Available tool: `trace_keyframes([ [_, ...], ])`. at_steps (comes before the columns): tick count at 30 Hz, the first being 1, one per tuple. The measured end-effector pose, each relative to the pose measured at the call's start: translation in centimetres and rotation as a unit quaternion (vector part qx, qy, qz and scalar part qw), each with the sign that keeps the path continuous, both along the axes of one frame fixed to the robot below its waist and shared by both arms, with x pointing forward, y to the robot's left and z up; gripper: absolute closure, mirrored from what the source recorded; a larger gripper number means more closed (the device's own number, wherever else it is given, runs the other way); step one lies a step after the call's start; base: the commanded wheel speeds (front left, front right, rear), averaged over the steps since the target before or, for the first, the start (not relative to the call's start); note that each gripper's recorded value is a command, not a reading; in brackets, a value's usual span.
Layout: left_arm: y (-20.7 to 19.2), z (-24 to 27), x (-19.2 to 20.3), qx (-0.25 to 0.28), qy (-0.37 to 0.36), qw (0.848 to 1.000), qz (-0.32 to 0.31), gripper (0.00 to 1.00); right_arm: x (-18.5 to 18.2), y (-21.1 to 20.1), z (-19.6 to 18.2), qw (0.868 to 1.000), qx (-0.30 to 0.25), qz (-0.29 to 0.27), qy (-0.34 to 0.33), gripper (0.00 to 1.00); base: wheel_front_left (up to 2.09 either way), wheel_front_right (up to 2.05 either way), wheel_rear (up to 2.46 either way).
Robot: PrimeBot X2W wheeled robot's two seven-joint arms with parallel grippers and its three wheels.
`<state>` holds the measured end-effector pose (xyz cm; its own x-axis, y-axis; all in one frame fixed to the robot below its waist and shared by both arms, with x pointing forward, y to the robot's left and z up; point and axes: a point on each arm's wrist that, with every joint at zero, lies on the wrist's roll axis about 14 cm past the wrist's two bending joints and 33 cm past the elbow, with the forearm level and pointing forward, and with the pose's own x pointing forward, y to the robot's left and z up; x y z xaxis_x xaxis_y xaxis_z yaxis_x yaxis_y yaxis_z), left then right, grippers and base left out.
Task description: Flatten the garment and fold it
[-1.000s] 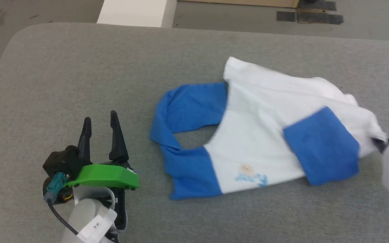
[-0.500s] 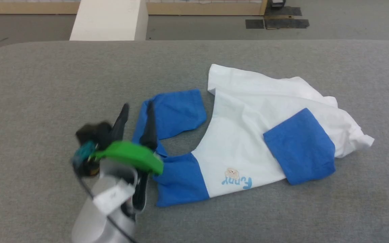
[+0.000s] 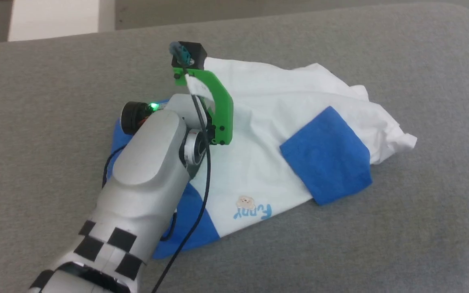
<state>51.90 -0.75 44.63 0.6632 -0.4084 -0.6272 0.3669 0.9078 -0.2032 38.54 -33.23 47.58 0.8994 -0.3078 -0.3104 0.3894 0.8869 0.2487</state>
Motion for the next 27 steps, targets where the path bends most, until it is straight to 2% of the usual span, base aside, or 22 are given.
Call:
trace_keyframes([
  [4, -1.5, -2.3, -0.1, 0.008, 0.042, 0.999, -0.018, 0.0, -1.0, -1.2, -1.1, 1.0, 0.0, -0.023, 0.012, 0.0, 0.0, 0.0, 0.0],
  [5, -1.8, -2.9, -0.2, 0.008, 0.051, 0.998, -0.022, 0.13, -1.2, -1.5, -1.4, 0.999, -0.001, -0.028, 0.016, 0.0, 0.0, 0.0, 0.0],
  [6, -2.1, -3.2, -0.2, 0.004, 0.054, 0.998, -0.024, 0.67, -1.4, -1.7, -1.6, 0.999, -0.002, -0.032, 0.019, 0.0, 0.0, 0.0, 0.0],
  [7, -2.4, -3.4, -0.1, 0.001, 0.054, 0.998, -0.026, 1.0, -1.6, -2.0, -1.8, 0.999, -0.003, -0.037, 0.022, 0.0, 0.0, 0.0, 0.0],
  [10, -3.2, -3.3, 0.6, -0.022, 0.038, 0.999, -0.023, 1.0, -1.9, -2.4, -2.2, 0.999, -0.005, -0.045, 0.028, 0.0, 0.0, 0.0, 0.0],
  [14, -2.3, 0.0, 3.7, -0.071, -0.042, 0.996, 0.027, 1.0, -1.3, -2.1, -2.3, 0.999, -0.005, -0.038, 0.028, 0.0, 0.0, 0.0, 0.0],
  [15, -0.8, 2.2, 5.9, -0.09, -0.093, 0.989, 0.065, 1.0, -0.8, -1.6, -2.4, 0.999, -0.004, -0.03, 0.028, 0.0, 0.0, 0.0, 0.0],
  [18, 3.7, 4.5, 9.4, -0.092, -0.153, 0.974, 0.14, 1.0, 0.2, -0.9, -2.4, 1.0, -0.004, -0.017, 0.025, 0.0, 0.0, 0.0, 0.0],
  [22, 10.4, 4.7, 12.0, -0.072, -0.189, 0.95, 0.237, 1.0, 0.8, -0.7, -2.6, 1.0, -0.008, -0.01, 0.025, 0.0, 0.0, 0.0, 0.0],
  [25, 14.0, 3.6, 12.4, -0.069, -0.179, 0.936, 0.294, 1.0, 0.9, -0.5, -3.0, 0.999, -0.01, -0.007, 0.031, 0.0, 0.0, 0.0, 0.0],
  [26, 15.4, 1.4, 11.4, -0.064, -0.146, 0.936, 0.315, 0.66, 1.3, 0.1, -3.6, 0.999, -0.008, 0.005, 0.038, 0.0, 0.0, 0.0, 0.0],
  [27, 15.4, 0.9, 11.0, -0.067, -0.135, 0.937, 0.314, 0.0, 1.5, 0.3, -3.7, 0.999, -0.008, 0.009, 0.038, 0.0, 0.0, 0.0, 0.0],
])
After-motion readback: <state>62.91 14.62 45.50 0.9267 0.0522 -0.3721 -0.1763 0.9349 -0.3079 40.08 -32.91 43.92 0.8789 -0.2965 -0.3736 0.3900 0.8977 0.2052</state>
